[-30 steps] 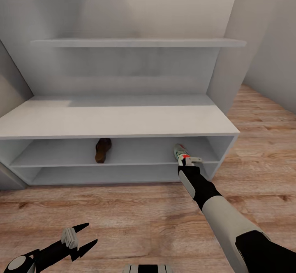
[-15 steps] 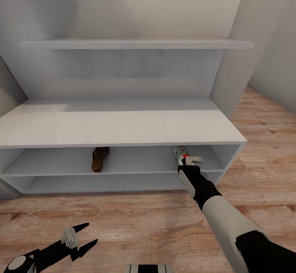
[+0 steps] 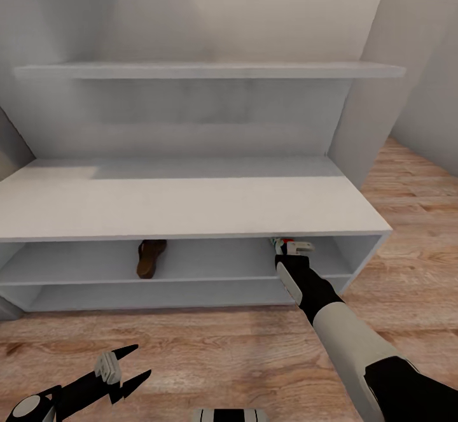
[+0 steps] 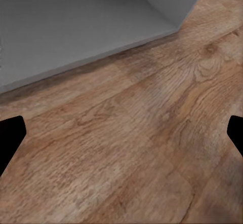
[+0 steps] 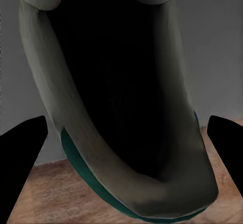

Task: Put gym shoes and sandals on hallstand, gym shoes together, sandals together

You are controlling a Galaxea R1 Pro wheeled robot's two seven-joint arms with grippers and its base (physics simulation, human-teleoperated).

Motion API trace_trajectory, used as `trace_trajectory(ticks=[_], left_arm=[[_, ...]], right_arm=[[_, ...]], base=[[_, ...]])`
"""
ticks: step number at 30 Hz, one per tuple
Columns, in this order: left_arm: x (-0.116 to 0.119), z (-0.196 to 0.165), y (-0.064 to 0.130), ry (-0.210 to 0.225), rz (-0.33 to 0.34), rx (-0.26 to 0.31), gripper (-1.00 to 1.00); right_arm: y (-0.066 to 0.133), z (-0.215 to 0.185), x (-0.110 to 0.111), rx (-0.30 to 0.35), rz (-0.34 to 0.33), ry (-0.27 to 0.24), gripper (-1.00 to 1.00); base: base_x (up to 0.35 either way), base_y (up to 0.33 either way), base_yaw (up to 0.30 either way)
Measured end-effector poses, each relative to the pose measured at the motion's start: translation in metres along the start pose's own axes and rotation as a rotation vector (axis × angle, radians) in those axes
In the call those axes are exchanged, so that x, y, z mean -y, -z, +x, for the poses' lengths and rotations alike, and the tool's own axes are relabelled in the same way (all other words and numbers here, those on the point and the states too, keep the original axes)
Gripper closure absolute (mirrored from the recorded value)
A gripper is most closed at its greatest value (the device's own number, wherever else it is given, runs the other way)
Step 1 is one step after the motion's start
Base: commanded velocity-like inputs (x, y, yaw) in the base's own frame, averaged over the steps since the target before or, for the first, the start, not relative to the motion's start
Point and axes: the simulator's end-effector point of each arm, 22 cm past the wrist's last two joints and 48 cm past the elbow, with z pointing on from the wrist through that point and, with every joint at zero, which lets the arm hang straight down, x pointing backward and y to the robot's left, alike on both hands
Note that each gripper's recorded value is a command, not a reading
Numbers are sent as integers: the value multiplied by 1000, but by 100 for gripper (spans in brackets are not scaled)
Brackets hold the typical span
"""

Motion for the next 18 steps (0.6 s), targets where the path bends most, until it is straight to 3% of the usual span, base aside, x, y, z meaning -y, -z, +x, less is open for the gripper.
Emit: trace_trajectory(ticks=[18], left_arm=[[-1, 0, 0, -1, -1, -1, -100]], right_arm=[[0, 0, -1, -1, -3, -3, 100]], base=[[63, 0, 0]])
